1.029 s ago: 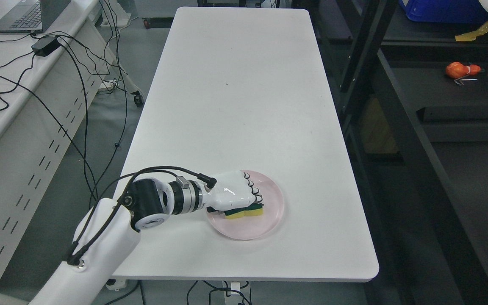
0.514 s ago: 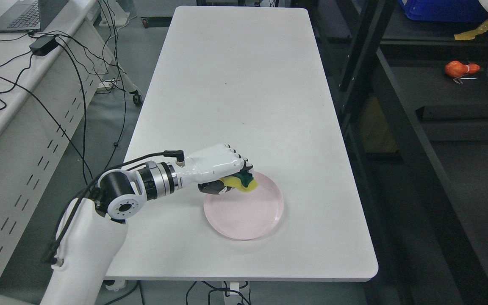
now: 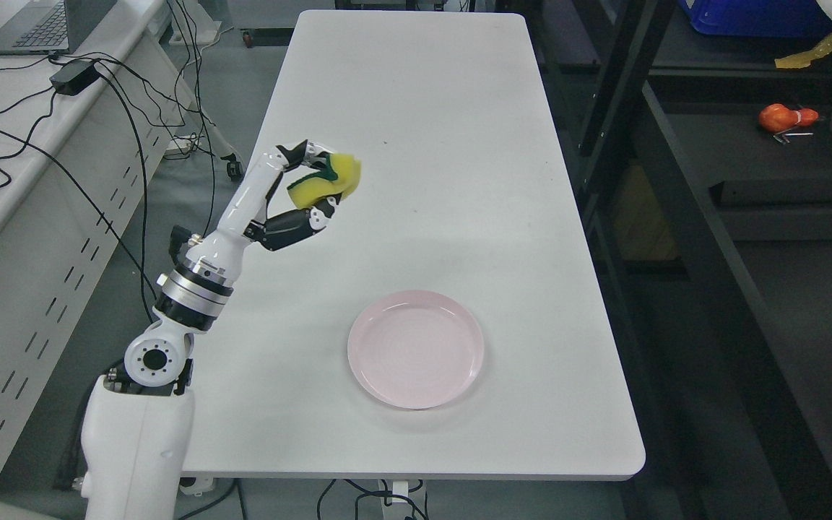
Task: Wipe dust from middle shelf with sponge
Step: 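Lift the sponge off the plate with the left hand, then hold the sponge up while turning toward the black shelving unit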
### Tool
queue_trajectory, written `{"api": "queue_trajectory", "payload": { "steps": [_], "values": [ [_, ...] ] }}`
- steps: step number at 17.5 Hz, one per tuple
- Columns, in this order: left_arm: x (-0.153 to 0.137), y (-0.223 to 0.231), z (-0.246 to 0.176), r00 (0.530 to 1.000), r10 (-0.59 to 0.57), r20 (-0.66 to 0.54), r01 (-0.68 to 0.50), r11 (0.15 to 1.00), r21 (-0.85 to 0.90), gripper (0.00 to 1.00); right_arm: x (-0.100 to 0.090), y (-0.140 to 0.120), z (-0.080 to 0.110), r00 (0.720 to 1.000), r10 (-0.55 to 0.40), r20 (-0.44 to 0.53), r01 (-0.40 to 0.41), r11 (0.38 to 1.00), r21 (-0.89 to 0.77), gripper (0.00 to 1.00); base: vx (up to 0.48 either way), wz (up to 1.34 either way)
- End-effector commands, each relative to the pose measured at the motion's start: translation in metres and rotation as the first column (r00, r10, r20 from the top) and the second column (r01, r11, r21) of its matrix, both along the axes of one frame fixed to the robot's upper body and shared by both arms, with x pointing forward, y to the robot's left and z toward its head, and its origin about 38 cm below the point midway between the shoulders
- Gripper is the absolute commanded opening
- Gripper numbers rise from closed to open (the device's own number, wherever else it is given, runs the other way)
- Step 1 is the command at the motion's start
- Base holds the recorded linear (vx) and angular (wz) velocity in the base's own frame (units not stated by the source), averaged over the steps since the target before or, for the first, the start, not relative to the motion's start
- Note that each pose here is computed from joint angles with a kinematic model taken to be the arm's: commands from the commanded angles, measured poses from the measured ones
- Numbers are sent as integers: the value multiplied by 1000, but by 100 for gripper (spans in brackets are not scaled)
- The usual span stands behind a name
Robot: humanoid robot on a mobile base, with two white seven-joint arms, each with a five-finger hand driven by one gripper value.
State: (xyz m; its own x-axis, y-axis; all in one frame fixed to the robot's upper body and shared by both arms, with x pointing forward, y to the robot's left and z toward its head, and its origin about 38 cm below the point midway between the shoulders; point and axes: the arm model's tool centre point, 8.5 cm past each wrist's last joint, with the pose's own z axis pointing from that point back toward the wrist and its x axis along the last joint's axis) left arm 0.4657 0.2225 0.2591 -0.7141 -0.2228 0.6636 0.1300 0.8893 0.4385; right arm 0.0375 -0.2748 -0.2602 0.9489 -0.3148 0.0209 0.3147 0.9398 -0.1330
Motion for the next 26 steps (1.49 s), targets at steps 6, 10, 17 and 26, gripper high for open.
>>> {"api": "queue_trajectory", "payload": {
  "steps": [6,10,17,26],
  "values": [
    [-11,42,-22,994,49,-101,-89,893,-441,1,6,-12,1,1000,0,17,0,1000,-21,100,0,0],
    [-18,33,-29,994,26,-104,-69,901,-428,1,6,-12,1,1000,2,17,-1,1000,-21,100,-14,-73],
    [-34,13,-45,993,-25,-117,-25,914,-406,1,6,-12,1,1000,0,17,0,1000,-21,100,-97,-367],
    [-54,-26,-56,983,-128,-130,71,923,-377,1,6,-12,1,1000,0,17,0,1000,-21,100,-159,-259]
  ]
}}
